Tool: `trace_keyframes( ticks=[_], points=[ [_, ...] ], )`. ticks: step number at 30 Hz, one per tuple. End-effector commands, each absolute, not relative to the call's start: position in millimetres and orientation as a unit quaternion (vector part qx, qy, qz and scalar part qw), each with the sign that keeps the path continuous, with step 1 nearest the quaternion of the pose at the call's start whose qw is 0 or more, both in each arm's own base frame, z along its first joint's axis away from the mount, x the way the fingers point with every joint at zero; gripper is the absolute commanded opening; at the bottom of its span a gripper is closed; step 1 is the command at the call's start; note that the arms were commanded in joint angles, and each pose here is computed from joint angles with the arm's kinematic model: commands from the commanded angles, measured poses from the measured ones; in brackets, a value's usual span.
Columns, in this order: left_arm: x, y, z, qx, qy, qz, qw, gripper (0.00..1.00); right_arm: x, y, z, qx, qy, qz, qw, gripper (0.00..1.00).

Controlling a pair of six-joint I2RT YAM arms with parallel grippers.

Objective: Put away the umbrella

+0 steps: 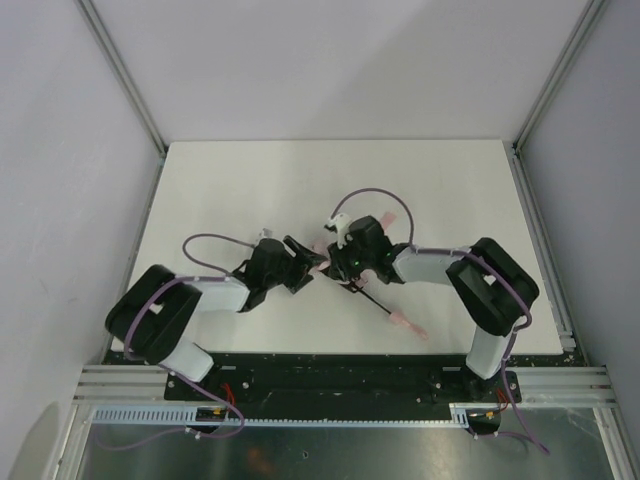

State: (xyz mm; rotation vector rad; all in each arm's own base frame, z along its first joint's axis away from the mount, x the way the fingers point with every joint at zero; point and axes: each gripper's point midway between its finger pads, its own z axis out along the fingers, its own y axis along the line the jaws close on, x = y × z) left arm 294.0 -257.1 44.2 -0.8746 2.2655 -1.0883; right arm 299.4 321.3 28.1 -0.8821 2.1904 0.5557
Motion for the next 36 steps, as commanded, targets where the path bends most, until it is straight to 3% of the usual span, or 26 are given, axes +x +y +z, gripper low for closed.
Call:
trace_keyframes(
  ticks=[1,6,19,22,28,33,36],
  points=[
    [283,-235,50,-0.296,0.839,-0.379,0.257,0.79,229,284,-29,-0.288,0.887,0.336,0.128,0.0],
    [280,-244,56,-0.278,0.841,-0.399,0.237,0.94,231,289,-17,-0.236,0.858,0.45,0.078,0.0],
    [282,-279,31,-0.29,0.854,-0.398,0.168,0.99,241,288,-22,-0.187,0.85,0.49,0.038,0.0],
    [276,-273,7,-0.318,0.859,-0.373,0.148,0.91,244,290,-17,-0.185,0.846,0.498,0.041,0.0],
    [260,-258,-28,-0.338,0.874,-0.324,0.13,0.61,253,293,-6,-0.197,0.842,0.498,0.056,0.0],
    [258,-254,-36,-0.334,0.88,-0.311,0.132,0.44,262,296,9,-0.209,0.841,0.493,0.078,0.0],
    [259,-254,-35,-0.33,0.881,-0.31,0.136,0.33,273,299,18,-0.211,0.846,0.479,0.1,0.15]
  ],
)
